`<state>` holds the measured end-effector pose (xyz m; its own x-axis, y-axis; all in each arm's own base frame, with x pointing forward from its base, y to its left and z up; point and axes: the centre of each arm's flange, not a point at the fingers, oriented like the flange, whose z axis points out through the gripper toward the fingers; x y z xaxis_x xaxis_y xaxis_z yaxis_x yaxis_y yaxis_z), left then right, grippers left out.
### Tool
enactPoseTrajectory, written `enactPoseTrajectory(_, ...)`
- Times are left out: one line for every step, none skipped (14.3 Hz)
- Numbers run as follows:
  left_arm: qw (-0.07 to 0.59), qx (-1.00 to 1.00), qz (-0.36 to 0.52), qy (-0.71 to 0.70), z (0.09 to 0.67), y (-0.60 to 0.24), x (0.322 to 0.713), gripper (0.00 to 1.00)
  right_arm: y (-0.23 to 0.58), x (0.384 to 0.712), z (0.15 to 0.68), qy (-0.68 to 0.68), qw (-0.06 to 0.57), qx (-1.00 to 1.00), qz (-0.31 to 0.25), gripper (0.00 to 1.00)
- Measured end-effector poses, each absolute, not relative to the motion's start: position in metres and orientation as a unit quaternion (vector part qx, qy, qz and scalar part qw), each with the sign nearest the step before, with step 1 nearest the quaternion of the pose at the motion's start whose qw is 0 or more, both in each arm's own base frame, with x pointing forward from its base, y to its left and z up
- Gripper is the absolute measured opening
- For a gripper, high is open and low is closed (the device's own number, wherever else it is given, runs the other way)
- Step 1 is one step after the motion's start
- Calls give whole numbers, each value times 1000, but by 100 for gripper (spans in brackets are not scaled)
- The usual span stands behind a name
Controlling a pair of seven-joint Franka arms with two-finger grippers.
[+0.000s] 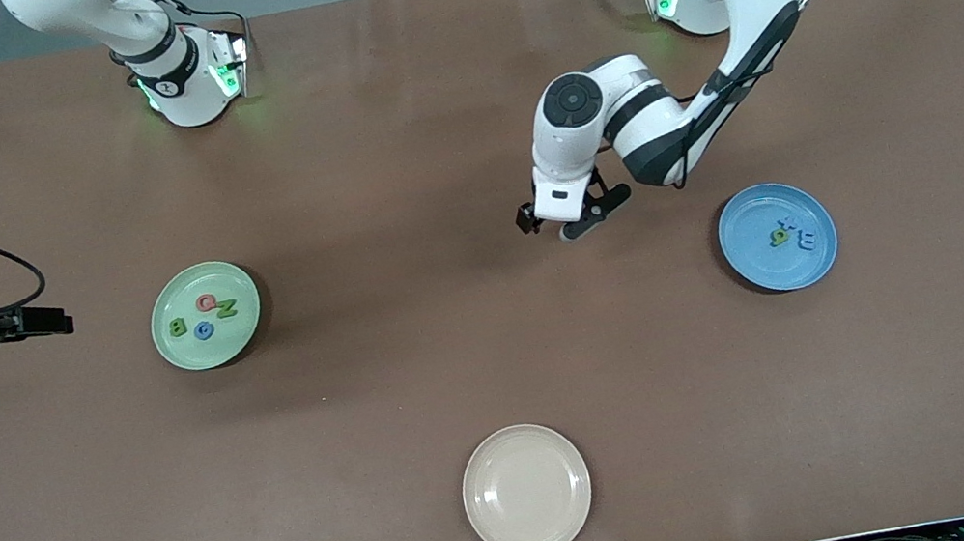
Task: Sort upper and lower case letters into plates
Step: 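Withdraw the right arm to rest while the left gripper grasps the green u, then carry the green u with the left gripper and drop it on the blue plate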
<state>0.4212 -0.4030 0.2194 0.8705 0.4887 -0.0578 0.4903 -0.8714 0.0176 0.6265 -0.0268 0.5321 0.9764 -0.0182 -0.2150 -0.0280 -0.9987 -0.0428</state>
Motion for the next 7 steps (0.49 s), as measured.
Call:
enactPoseTrajectory(18,966,-27,258,212,-406,420,100,-32,625,539,9,31,-994,103,100)
enactPoseTrajectory(20,964,-29,262,206,-407,418,100,-37,622,546,6,35,-995,98,100)
enactPoseTrajectory(21,963,-32,265,200,-409,416,100,-41,619,555,2,37,-995,92,100)
enactPoseTrajectory(19,963,-36,266,195,-411,414,100,-42,617,561,-2,38,-995,87,100)
enactPoseTrajectory(16,963,-39,266,190,-413,410,100,-40,615,566,-7,39,-996,84,100)
enactPoseTrajectory(14,963,-43,266,185,-415,407,100,-38,613,570,-11,36,-996,81,100)
enactPoseTrajectory(13,962,-46,267,182,-417,404,100,-36,612,574,-9,34,-996,78,100)
